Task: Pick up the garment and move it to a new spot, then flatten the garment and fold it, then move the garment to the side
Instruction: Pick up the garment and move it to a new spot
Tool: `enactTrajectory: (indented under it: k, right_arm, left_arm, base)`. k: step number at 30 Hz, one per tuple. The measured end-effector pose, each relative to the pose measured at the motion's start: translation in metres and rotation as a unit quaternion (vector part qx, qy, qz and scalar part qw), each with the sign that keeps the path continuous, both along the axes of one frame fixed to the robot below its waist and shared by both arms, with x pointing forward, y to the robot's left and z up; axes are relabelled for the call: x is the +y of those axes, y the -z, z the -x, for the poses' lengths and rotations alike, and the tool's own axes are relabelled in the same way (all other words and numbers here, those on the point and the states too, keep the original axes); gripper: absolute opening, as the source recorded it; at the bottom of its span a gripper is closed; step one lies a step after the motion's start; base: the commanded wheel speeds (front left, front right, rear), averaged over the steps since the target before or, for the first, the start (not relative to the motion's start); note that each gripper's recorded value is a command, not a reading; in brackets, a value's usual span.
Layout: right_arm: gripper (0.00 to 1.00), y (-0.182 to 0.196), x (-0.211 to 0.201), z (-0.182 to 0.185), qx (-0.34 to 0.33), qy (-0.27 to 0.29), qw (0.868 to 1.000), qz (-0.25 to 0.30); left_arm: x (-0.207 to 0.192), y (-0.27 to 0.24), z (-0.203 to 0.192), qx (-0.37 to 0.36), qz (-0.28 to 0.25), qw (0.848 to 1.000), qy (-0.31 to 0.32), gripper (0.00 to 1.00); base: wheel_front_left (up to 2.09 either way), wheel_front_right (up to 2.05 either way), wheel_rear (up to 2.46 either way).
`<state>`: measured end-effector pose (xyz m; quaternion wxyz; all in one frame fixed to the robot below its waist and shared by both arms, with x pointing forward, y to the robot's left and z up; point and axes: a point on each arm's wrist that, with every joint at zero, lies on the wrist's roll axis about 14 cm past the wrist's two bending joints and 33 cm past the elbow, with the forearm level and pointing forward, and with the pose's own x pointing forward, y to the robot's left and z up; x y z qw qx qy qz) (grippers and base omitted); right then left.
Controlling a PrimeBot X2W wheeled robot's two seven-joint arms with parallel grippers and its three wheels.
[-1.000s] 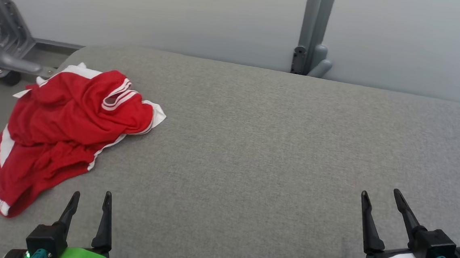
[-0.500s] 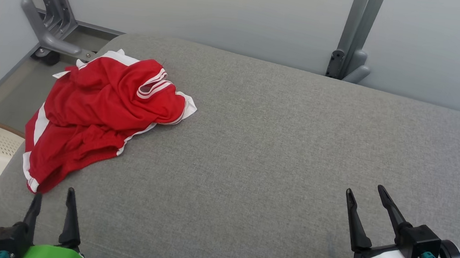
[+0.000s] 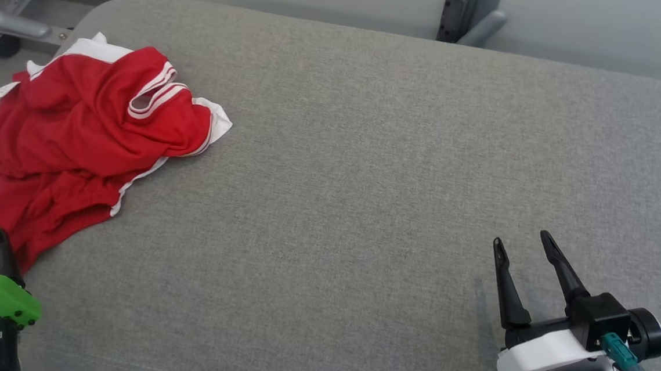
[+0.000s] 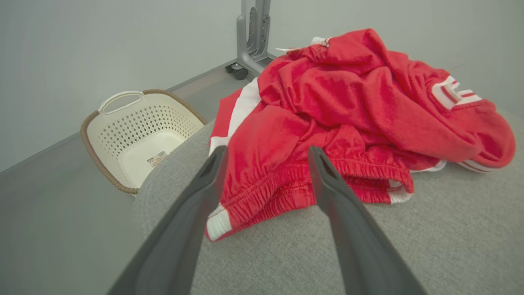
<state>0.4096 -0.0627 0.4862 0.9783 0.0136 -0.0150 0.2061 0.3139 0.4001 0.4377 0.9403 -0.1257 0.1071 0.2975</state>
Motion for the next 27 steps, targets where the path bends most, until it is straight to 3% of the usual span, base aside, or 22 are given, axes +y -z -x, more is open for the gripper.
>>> enactTrajectory:
  k: [11, 12, 13, 18, 27]
  right_arm:
    - [1.0, 0.029, -0.026, -0.006, 0.038, 0.037, 0.999, 0.006]
    - [1.0, 0.03, -0.027, -0.006, 0.04, 0.039, 0.998, 0.006]
    - [1.0, 0.031, -0.029, -0.005, 0.042, 0.042, 0.998, 0.006]
    - [1.0, 0.033, -0.035, -0.004, 0.045, 0.05, 0.998, 0.009]
    - [1.0, 0.024, -0.034, 0.007, 0.039, 0.049, 0.998, 0.005]
  left_arm:
    - [-0.007, 0.061, -0.027, 0.107, 0.095, 0.99, 0.015, 1.0]
    - [-0.009, 0.065, -0.029, 0.107, 0.107, 0.988, 0.012, 0.38]
    - [-0.012, 0.068, -0.03, 0.108, 0.114, 0.987, 0.013, 0.0]
    - [-0.021, 0.069, -0.04, 0.102, 0.121, 0.987, 0.028, 0.0]
    - [-0.023, 0.016, -0.053, 0.025, 0.083, 0.993, 0.083, 0.0]
  base:
    - [0.0, 0.0, 0.0]
    - [0.0, 0.0, 0.0]
    - [0.0, 0.0, 0.0]
    - [0.0, 0.0, 0.0]
    - [0.0, 0.0, 0.0]
